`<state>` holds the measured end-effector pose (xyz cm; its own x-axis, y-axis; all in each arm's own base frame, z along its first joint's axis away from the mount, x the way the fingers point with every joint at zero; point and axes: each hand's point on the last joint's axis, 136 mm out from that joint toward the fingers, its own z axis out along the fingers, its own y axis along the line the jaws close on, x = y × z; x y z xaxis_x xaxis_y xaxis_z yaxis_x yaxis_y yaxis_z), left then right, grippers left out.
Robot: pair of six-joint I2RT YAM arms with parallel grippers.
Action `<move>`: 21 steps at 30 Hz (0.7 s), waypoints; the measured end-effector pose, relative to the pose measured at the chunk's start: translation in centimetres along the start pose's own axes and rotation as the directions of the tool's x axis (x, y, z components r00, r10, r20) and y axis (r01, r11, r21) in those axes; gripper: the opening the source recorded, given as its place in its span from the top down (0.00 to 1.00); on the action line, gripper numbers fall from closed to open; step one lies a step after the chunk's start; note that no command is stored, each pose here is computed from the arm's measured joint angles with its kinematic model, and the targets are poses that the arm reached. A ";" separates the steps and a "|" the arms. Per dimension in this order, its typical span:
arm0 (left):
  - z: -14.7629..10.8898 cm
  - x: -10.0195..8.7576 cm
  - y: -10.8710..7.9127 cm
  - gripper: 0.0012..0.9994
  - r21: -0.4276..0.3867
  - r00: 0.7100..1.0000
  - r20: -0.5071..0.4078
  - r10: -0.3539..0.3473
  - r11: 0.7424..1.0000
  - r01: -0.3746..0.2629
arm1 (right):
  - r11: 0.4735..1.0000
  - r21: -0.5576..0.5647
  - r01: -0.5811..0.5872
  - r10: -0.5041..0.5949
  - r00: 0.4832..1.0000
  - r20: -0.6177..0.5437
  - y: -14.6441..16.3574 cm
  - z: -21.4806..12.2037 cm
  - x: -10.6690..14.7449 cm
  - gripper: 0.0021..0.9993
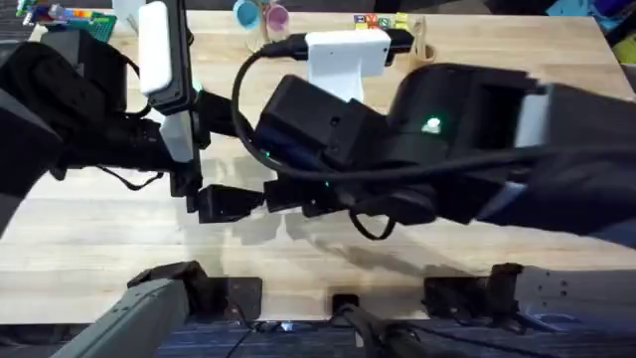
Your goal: Unzip the bag, pick up the pens from the table one at a time and place them inside, then zip the bag closed.
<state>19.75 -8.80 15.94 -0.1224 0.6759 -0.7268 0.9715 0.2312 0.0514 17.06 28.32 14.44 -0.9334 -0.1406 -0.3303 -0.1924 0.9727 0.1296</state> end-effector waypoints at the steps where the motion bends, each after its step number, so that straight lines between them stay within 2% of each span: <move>1: 0.0 0.0 0.0 0.00 0.000 1.000 0.000 0.000 1.000 0.000 | 1.000 0.007 -0.008 0.008 1.000 0.000 0.0 0.2 0.0 0.00; 11: 0.0 0.1 0.0 0.00 -0.002 1.000 -0.006 0.005 1.000 -0.005 | 0.998 0.019 -0.058 0.058 0.998 0.003 0.8 2.2 -0.3 0.00; 21: -0.1 1.2 0.5 0.00 -0.018 0.997 -0.069 0.034 0.999 -0.035 | 0.995 0.029 -0.099 0.099 0.995 -0.001 1.5 3.9 -0.2 0.00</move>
<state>20.03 -7.78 15.15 -0.1028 0.7298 -0.6759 0.9715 0.2195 0.0893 18.19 30.52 11.05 -0.9483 -0.0439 -0.3144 -0.0902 0.9868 0.1345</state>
